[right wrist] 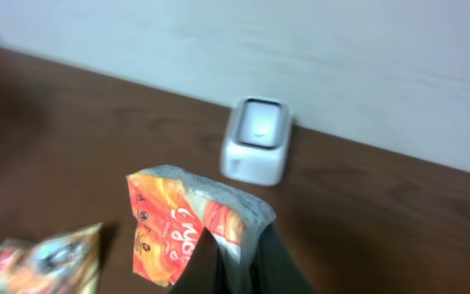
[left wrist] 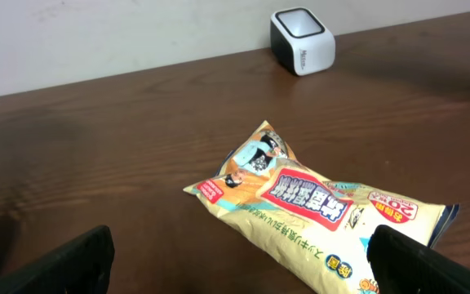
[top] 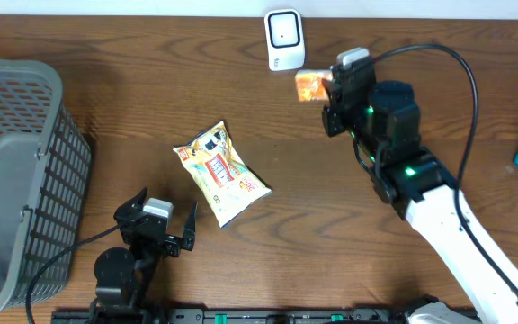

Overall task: Scan the item barcode
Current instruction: 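Carry the orange tissue pack up to the white scanner, then hold the orange pack over the scanner window, adjusting its angle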

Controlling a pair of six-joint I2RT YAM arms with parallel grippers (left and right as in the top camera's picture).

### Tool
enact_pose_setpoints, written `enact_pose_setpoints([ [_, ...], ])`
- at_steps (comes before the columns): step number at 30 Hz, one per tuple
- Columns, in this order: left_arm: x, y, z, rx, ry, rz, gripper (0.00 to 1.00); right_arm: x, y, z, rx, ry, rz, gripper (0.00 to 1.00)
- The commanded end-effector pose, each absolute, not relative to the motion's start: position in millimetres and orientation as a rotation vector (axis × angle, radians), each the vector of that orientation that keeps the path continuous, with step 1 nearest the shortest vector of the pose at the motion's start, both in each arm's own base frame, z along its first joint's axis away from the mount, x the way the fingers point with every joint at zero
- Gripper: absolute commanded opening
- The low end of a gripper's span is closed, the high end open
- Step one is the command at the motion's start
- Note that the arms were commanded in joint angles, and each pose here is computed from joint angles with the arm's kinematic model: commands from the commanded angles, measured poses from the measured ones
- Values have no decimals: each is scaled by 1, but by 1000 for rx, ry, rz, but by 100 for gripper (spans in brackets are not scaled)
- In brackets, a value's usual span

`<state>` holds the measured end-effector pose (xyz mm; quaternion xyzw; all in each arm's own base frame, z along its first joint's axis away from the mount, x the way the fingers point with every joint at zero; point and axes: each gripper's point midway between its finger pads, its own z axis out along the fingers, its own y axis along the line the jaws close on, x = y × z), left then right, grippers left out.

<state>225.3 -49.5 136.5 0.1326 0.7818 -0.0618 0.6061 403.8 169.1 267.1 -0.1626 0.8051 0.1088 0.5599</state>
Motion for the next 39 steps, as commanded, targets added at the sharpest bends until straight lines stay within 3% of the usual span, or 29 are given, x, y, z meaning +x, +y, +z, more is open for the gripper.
enact_pose_setpoints([
  [1, 223, -52, 124, 316, 1842, -161, 98, 428, 140, 264, -127, 1892, 115, 1],
  [10, 223, -52, 124, 316, 1842, -161, 98, 455, 141, 282, 35, 1731, 90, 2],
  [16, 223, -52, 124, 316, 1842, -161, 98, 467, 168, 279, -70, 1648, 35, 2],
  [20, 223, -52, 124, 316, 1842, -161, 98, 476, 186, 270, -174, 1590, -47, 2],
  [39, 223, -52, 124, 316, 1842, -161, 98, 520, 208, 198, -162, 1617, -98, 1],
])
